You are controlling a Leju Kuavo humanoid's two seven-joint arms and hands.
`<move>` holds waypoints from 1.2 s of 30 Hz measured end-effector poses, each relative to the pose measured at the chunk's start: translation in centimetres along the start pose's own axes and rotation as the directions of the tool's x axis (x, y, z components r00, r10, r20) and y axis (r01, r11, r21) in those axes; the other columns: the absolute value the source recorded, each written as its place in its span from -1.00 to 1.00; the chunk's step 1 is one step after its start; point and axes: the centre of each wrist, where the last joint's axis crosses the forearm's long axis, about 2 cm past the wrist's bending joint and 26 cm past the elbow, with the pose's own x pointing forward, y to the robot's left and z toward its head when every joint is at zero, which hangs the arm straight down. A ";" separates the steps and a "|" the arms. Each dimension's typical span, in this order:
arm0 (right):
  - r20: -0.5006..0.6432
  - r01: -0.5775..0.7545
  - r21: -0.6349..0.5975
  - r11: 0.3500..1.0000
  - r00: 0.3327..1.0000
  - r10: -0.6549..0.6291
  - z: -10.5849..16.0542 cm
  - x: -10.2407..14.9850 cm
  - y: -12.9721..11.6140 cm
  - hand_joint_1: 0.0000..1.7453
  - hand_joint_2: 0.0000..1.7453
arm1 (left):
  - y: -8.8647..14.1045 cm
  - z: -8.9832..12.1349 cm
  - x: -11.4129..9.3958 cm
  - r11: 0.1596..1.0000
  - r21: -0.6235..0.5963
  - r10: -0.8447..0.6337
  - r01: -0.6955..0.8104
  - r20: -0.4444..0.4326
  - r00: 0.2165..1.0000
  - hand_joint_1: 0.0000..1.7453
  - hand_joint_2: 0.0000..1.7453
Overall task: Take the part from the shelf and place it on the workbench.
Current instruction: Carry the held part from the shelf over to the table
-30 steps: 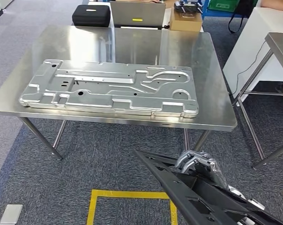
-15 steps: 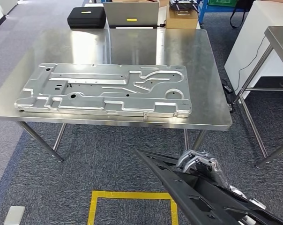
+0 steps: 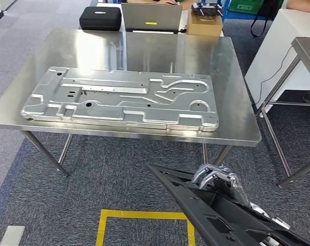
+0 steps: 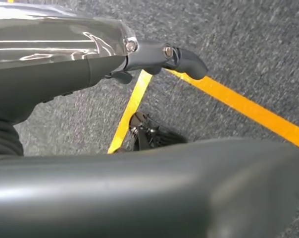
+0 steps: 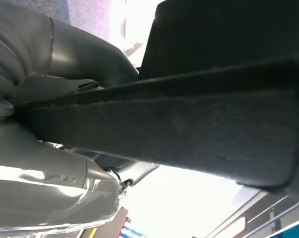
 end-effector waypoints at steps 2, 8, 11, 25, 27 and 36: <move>-0.003 0.001 -0.001 1.000 1.000 -0.001 0.1 0.0 0.0 1.00 1.00 | 0.0 0.0 -0.1 1.000 0.001 0.000 0.000 -0.001 1.000 -1.00 1.00; -0.003 0.001 -0.001 1.000 1.000 -0.001 0.1 0.0 0.0 1.00 1.00 | -0.1 0.0 0.0 1.000 -0.002 0.001 -0.001 0.001 1.000 -1.00 1.00; -0.002 0.005 -0.002 1.000 1.000 -0.005 0.1 0.0 -0.1 1.00 1.00 | -0.1 0.0 0.0 1.000 -0.014 0.002 -0.002 0.011 1.000 -1.00 1.00; -0.001 0.018 0.003 1.000 1.000 -0.018 -0.1 -0.3 -0.8 1.00 1.00 | -0.6 0.0 -0.1 1.000 -0.022 0.000 0.001 0.029 1.000 -1.00 1.00; -0.002 0.018 0.005 1.000 1.000 -0.018 -0.1 -0.3 -0.8 1.00 1.00 | -0.6 0.0 -0.1 1.000 -0.021 0.000 0.001 0.031 1.000 -1.00 1.00; 0.004 0.015 0.009 1.000 1.000 -0.015 -0.3 -0.3 -1.0 1.00 1.00 | -0.8 -0.1 0.1 1.000 -0.024 0.000 0.001 0.037 0.999 -1.00 1.00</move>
